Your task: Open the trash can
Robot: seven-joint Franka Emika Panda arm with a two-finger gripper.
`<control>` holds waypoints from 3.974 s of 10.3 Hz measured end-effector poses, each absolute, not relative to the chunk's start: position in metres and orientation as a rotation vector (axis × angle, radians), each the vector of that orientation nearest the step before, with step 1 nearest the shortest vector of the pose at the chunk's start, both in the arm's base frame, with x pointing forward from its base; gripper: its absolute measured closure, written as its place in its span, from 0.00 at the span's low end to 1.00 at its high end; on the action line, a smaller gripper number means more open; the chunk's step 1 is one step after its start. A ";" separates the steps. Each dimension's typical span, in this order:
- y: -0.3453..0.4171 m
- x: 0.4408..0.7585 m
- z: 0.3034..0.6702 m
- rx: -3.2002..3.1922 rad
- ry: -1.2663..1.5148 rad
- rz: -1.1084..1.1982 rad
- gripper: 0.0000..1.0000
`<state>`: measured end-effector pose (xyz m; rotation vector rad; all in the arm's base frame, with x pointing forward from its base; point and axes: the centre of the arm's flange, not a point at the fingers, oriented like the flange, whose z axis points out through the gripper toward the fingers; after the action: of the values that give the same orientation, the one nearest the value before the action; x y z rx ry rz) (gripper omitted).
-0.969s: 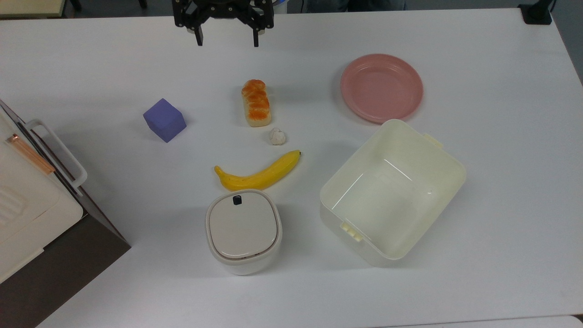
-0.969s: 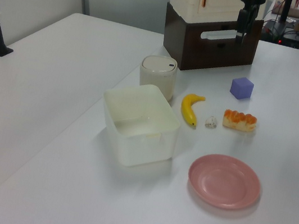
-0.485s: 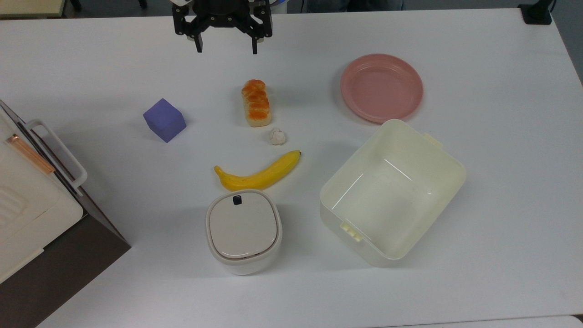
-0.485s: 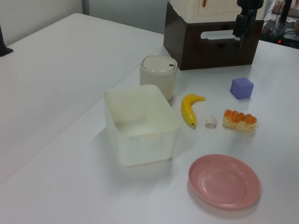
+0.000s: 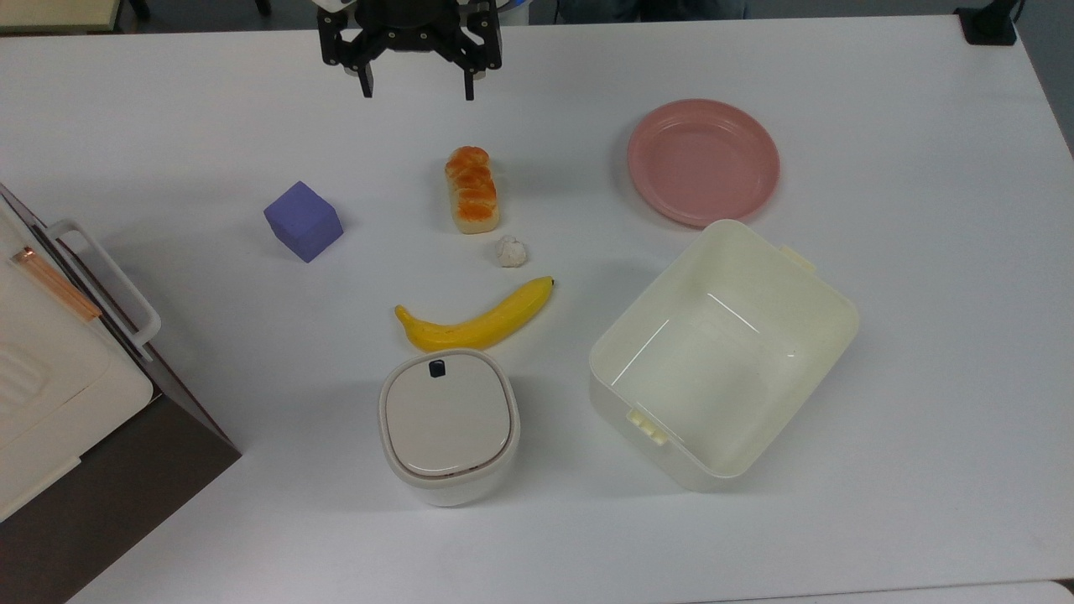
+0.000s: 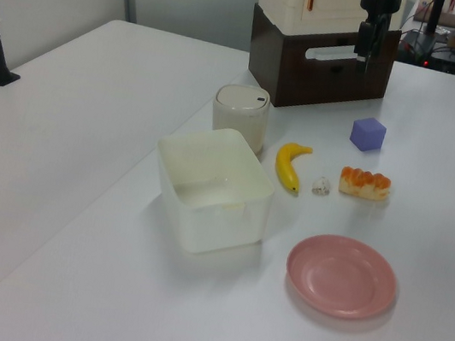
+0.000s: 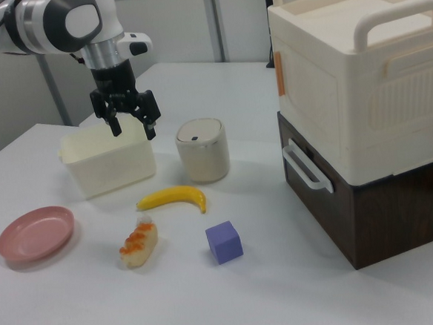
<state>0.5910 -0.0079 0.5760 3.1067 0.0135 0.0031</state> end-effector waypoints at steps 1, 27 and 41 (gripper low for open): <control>-0.007 0.594 0.570 3.107 0.015 -0.002 0.04; 0.018 0.733 0.433 2.999 0.060 0.701 0.99; 0.018 0.738 0.430 3.001 -0.036 0.774 0.99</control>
<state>0.7383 0.0179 0.4299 3.0006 -0.0357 0.7737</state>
